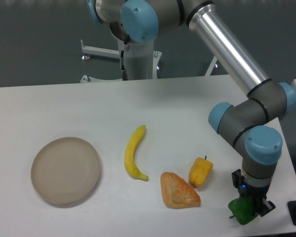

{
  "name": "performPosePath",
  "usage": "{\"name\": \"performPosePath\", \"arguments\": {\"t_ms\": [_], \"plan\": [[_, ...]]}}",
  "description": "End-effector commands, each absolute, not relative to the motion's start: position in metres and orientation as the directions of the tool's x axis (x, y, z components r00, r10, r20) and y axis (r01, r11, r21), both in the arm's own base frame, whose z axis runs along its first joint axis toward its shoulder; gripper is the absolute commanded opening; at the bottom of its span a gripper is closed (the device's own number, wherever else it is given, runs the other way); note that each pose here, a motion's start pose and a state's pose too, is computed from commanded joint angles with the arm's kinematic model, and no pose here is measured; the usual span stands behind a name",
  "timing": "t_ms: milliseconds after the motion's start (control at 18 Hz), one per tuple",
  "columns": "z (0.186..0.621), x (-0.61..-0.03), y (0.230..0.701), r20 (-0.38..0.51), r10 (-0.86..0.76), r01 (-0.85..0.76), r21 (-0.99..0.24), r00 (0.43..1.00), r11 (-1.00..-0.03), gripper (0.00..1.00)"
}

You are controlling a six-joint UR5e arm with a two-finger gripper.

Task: Place the green pepper on the table
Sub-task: 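Lift the held green pepper and carry it up and away from the yellow pepper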

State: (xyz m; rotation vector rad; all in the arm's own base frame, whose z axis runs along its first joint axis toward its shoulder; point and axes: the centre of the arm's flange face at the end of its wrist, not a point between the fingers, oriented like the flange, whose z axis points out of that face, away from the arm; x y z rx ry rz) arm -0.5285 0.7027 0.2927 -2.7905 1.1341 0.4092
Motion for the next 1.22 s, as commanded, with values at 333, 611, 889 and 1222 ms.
{"name": "performPosePath", "arguments": {"t_ms": [333, 611, 889, 1222], "plan": [[0.296, -0.515, 0.699, -0.261, -0.679, -0.703, 0.003, 0.686, -0.711, 0.32], [0.320, -0.494, 0.673, -0.219, -0.680, -0.703, -0.038, 0.699, -0.710, 0.32], [0.343, -0.487, 0.623, -0.165, -0.668, -0.685, -0.080, 0.726, -0.724, 0.32], [0.352, -0.482, 0.537, -0.088, -0.700, -0.705, -0.098, 0.709, -0.702, 0.32]]}}
